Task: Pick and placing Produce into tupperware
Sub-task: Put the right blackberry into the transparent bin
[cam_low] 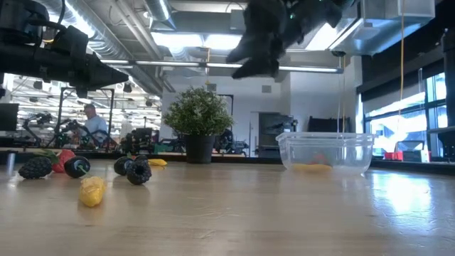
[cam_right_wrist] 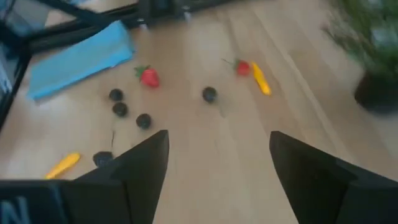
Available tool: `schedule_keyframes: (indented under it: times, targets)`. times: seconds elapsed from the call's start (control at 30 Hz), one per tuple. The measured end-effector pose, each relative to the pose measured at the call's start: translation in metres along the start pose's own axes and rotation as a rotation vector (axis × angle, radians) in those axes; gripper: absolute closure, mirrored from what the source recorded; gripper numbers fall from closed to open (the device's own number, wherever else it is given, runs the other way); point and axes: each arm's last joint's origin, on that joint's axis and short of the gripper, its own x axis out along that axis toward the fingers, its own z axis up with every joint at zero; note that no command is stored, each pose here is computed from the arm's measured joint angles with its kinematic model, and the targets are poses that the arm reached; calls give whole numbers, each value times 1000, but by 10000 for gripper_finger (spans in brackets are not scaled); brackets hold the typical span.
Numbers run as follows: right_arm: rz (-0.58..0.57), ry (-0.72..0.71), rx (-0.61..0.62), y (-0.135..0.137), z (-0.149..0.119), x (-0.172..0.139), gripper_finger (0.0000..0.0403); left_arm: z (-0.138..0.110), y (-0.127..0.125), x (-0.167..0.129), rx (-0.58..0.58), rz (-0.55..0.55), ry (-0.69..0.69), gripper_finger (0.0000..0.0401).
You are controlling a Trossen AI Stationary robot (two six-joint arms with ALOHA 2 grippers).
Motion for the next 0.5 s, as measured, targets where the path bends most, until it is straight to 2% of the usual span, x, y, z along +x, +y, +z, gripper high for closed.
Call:
schedule_keyframes:
  times: [0.13,0.23,0.37,0.5]
  targets:
    - [-14,-28,-149,27,-3,-1,123,0,0,0,0,0,0,401]
    - [-21,-77,-202,42,-1,-2,123,0,0,0,0,0,0,401]
    - [-19,-146,-208,55,2,-4,133,0,0,0,0,0,0,401]
    - [-19,-236,-123,58,9,-1,154,0,0,0,0,0,0,401]
